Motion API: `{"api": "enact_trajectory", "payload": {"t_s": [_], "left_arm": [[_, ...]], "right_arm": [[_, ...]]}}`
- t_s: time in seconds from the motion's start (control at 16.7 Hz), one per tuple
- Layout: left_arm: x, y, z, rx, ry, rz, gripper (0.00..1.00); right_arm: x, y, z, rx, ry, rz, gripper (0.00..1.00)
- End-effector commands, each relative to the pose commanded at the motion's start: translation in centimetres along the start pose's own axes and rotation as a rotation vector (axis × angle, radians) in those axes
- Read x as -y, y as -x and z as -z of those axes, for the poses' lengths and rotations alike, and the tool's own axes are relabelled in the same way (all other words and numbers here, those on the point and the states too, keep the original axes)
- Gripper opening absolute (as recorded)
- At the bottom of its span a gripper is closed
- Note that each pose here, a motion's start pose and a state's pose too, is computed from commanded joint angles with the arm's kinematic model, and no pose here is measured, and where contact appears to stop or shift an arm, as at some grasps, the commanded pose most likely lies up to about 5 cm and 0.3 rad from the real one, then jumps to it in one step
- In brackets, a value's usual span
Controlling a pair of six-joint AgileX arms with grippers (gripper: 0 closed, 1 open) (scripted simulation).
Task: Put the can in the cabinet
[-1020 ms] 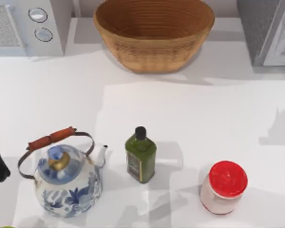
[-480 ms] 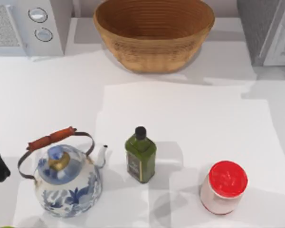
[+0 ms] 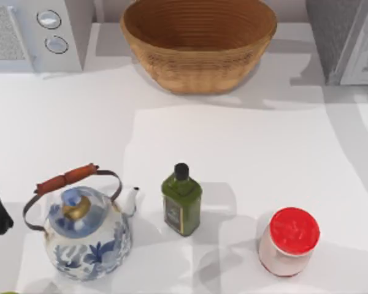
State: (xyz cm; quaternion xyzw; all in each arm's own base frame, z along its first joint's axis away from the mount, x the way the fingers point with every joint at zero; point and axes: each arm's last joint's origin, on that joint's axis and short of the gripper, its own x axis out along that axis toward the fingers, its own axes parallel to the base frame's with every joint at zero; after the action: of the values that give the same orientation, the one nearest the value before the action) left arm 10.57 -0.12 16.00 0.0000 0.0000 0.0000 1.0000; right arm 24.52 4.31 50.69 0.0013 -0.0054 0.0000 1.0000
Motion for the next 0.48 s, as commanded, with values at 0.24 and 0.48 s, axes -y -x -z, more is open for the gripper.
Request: {"api": "enact_trajectory", "payload": {"t_s": [0.24,0.48], "left_arm": [[0.0,0.0,0.0,0.0,0.0,0.0,1.0],[0.0,0.0,0.0,0.0,0.0,0.0,1.0]], "right_arm": [[-0.4,-1.12,-0.36,-0.011,0.001,0.001,0.0],[-0.29,-1.1,-0.3,-0.012,0.0,0.004,0.0]]}}
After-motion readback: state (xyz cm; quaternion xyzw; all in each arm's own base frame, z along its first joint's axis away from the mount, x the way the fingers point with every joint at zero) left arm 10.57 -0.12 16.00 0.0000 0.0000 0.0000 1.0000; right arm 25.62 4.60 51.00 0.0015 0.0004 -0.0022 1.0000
